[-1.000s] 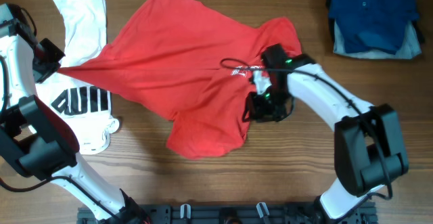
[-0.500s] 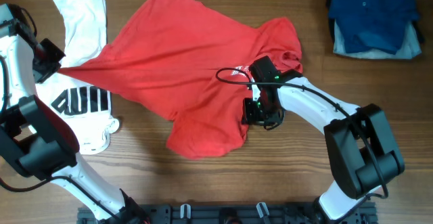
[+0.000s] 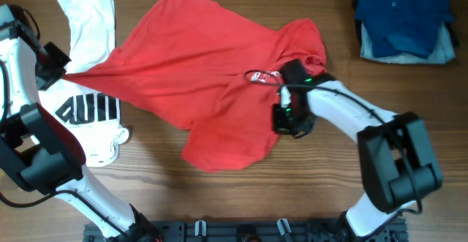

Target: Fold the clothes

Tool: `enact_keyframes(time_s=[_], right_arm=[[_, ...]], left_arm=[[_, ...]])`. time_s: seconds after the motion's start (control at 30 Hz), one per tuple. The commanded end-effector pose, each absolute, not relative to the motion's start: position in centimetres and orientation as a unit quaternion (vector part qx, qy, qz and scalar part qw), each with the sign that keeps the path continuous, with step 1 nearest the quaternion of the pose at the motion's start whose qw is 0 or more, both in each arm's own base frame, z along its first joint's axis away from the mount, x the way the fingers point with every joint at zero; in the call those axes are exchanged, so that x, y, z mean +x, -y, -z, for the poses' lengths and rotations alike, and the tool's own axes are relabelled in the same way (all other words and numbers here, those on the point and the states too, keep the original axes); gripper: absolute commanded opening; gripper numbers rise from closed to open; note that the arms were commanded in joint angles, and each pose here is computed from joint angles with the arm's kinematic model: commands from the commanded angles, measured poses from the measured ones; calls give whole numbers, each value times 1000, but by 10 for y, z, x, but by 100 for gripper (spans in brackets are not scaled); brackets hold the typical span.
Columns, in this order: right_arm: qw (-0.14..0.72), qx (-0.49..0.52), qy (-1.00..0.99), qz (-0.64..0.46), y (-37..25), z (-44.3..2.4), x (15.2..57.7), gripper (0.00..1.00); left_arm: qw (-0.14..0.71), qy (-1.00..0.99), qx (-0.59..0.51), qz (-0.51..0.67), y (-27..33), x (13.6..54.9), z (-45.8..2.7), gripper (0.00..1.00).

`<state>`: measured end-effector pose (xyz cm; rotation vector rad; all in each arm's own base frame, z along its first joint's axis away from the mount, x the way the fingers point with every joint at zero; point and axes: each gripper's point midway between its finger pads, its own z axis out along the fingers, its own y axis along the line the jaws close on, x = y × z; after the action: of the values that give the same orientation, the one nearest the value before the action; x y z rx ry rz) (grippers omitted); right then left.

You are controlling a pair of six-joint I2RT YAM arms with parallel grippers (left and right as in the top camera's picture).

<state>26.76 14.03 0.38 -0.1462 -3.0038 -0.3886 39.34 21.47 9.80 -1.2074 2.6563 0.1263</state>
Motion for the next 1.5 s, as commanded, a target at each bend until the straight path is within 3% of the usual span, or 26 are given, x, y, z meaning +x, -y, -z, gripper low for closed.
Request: enact_keyframes(time_s=[0.0,0.3,0.6,0.83,1.13,1.47], right_arm=[[-20,-99,987,128,-93,-40,303,4],[-90,-150,976,129,-27,-70,337,4],[-105,-203,967,115,36,-90,341,4],[-116,-237,959,102,83,-110,336,4],[-33,-210,967,144,50,-114,302,4],[47,-165,974,147,6,-116,272,5]], left_arm=[[87,-910,-405,-33,-199,389,-96,4],[20,-933,-358,-21,-147,375,-92,4],[-33,-954,-296,-20,-94,365,-92,4],[-84,-953,-289,-27,-85,341,-96,4],[-158,-953,-256,-32,-70,308,-104,4],[-166,-961,-218,-31,-58,307,-106,6]])
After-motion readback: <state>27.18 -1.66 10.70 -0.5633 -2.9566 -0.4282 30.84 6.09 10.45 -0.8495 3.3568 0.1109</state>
